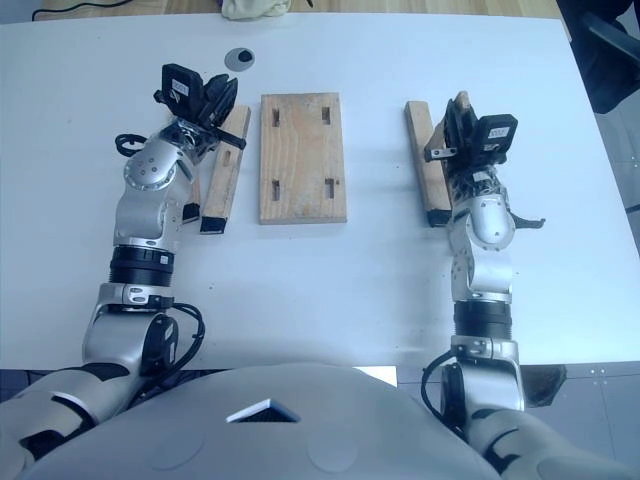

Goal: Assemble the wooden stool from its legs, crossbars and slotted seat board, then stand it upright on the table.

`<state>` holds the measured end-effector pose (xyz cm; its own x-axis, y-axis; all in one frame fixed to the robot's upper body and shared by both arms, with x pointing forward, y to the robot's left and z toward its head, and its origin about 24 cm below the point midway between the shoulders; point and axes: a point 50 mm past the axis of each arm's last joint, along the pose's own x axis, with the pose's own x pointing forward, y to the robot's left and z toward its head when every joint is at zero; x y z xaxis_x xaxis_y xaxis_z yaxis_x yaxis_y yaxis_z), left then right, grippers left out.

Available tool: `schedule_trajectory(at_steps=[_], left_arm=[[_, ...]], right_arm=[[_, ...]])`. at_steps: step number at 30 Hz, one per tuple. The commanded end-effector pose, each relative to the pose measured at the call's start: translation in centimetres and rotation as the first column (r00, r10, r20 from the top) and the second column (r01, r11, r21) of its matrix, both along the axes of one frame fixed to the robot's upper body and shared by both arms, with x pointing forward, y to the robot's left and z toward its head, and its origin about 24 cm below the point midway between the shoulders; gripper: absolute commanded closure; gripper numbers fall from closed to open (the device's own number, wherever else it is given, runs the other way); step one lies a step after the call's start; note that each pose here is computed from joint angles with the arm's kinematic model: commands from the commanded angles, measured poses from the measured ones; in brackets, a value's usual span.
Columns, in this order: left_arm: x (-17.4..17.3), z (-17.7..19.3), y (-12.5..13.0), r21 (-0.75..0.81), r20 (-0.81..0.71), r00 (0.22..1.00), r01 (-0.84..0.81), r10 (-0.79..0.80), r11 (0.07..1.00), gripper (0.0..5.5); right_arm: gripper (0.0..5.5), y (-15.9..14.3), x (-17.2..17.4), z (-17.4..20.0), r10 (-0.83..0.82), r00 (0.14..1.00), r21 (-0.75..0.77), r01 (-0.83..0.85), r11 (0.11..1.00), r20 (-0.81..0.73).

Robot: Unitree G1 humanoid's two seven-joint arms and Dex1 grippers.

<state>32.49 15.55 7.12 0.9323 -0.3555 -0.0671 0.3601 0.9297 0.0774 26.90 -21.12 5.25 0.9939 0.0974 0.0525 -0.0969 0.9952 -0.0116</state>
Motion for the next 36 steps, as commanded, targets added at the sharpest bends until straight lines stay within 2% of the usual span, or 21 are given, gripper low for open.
schedule_trajectory(at_steps=[1,6,9,13,21,25,27,29,30,33,34,36], left_arm=[[-0.1,-0.4,0.6,0.012,-0.014,0.999,-0.038,0.039,0.999,4.89],[-0.1,-0.5,0.6,0.008,-0.009,0.999,-0.052,0.052,0.999,4.89],[-0.3,-0.6,0.5,0.004,-0.009,0.998,-0.061,0.061,0.998,4.89],[-0.8,-0.7,0.4,-0.004,-0.001,0.997,-0.078,0.078,0.997,4.89],[-1.2,-0.6,-0.1,-0.017,0.011,0.995,-0.099,0.099,0.995,4.89],[-1.0,-0.1,-0.1,-0.014,0.033,0.994,-0.104,0.104,0.994,4.89],[-0.9,0.3,0.0,0.004,0.069,0.989,-0.129,0.128,0.992,4.89],[-0.7,0.6,0.2,0.023,0.104,0.982,-0.162,0.159,0.986,4.89],[-0.7,0.7,0.2,-0.003,0.098,0.983,-0.153,0.153,0.988,4.89],[-1.3,2.0,-0.6,-0.327,0.062,0.998,0.013,0.007,0.945,4.34],[-1.7,2.6,-1.0,-0.45,0.078,0.994,0.098,-0.07,0.888,4.24],[-2.8,3.7,-1.5,-0.636,0.135,0.964,0.263,-0.231,0.725,3.76]], right_arm=[[4.4,-2.0,-6.6,-11.0,-0.072,0.809,-0.058,0.047,0.997,-0.583],[3.48,-1.5,-6.8,-10.7,0.015,0.743,0.012,-0.01,1.0,-0.669],[3.01,-1.6,-5.9,-8.8,0.063,0.714,0.024,-0.065,0.998,-0.697],[2.4,-2.4,-4.2,-3.9,0.071,0.708,-0.022,-0.122,0.992,-0.702],[2.4,-2.1,-3.8,-0.8,0.068,0.629,-0.045,-0.162,0.986,-0.775],[2.99,-2.2,-5.0,-1.6,0.065,0.546,-0.029,-0.162,0.986,-0.835],[3.32,-2.1,-5.2,-1.7,0.066,0.543,-0.031,-0.167,0.985,-0.837],[3.47,-1.9,-4.8,-1.4,0.072,0.577,-0.041,-0.181,0.983,-0.813],[3.47,-1.6,-4.5,-1.1,0.082,0.605,-0.048,-0.195,0.98,-0.792],[3.47,0.4,-2.3,1.5,0.227,0.714,-0.025,-0.323,0.946,-0.662],[3.47,1.5,-1.2,3.1,0.33,0.738,0.005,-0.404,0.915,-0.589],[3.47,3.5,0.5,7.1,0.575,0.704,0.141,-0.575,0.806,-0.418]])
